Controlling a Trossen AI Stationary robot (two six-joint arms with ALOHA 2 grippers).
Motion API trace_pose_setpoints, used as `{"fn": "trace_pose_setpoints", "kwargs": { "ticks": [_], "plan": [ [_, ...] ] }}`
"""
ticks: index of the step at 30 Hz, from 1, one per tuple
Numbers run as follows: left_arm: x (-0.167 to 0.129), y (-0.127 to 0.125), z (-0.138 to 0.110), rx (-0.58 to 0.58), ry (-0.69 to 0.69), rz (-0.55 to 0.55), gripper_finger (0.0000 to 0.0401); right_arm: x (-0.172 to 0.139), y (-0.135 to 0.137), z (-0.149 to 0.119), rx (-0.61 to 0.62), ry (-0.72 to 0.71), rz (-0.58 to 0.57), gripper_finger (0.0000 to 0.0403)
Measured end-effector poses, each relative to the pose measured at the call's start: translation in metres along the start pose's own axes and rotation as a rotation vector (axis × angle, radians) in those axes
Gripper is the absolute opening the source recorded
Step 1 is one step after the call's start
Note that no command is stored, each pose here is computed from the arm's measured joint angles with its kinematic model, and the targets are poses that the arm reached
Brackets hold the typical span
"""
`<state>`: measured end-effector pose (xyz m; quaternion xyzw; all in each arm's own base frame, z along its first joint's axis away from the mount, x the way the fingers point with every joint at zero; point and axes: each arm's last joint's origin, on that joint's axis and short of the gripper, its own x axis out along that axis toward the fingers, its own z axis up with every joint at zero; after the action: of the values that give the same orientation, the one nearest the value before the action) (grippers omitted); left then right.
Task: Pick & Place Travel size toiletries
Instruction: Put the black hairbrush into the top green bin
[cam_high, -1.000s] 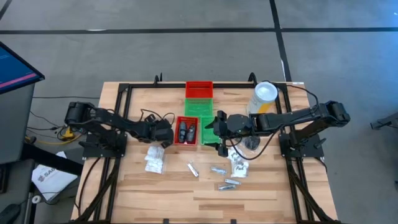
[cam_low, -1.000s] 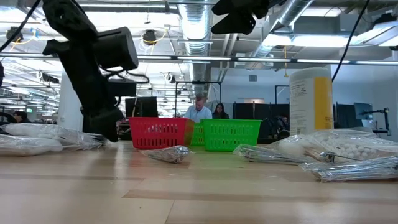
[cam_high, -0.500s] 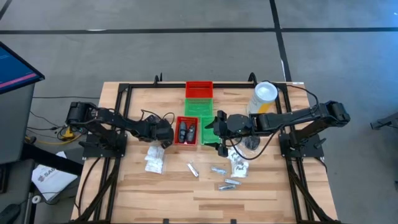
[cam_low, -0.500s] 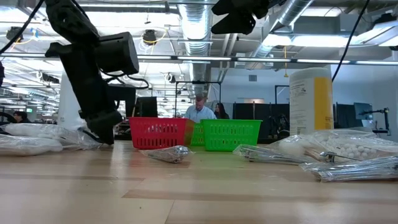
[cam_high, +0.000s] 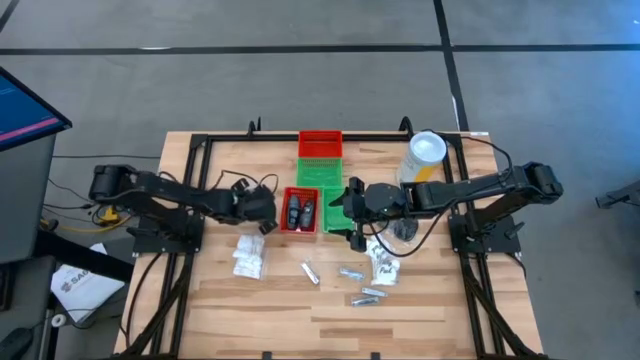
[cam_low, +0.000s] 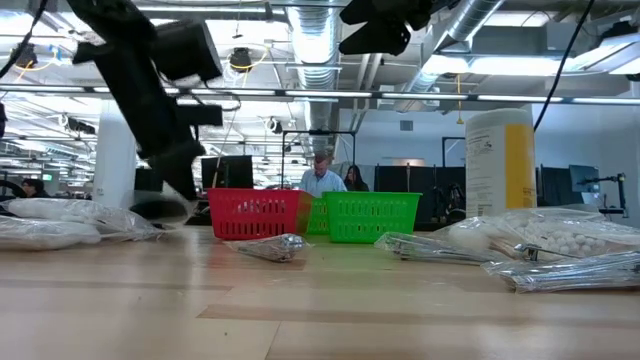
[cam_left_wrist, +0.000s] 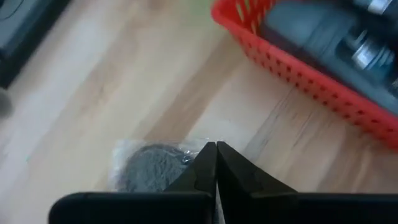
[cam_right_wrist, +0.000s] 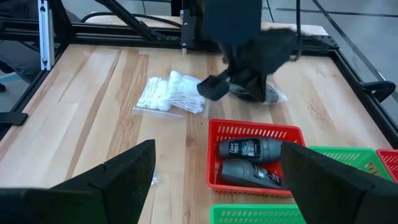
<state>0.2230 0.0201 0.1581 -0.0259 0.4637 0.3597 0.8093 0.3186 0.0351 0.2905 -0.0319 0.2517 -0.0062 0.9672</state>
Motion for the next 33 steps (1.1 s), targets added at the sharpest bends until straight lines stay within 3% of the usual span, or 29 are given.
{"fn": "trace_pose_setpoints", "kwargs": {
  "ticks": [16, 25, 29, 33],
  "plan": [
    [-0.067, 0.021, 0.016, -0.155, -0.292, -0.203, 0.0000, 0.002, -0.002, -0.003, -0.009, 0.025, -0.006, 0.0328],
    [-0.088, 0.020, 0.042, -0.122, -0.376, -0.236, 0.0000, 0.009, -0.004, -0.009, -0.004, 0.062, -0.012, 0.0328],
    [-0.096, 0.015, 0.054, -0.083, -0.406, -0.291, 0.0000, 0.018, -0.004, -0.014, -0.021, 0.074, -0.013, 0.0328],
    [-0.104, 0.007, 0.067, -0.057, -0.465, -0.365, 0.0000, 0.017, -0.006, -0.004, -0.025, -0.002, -0.021, 0.0328]
  ]
}}
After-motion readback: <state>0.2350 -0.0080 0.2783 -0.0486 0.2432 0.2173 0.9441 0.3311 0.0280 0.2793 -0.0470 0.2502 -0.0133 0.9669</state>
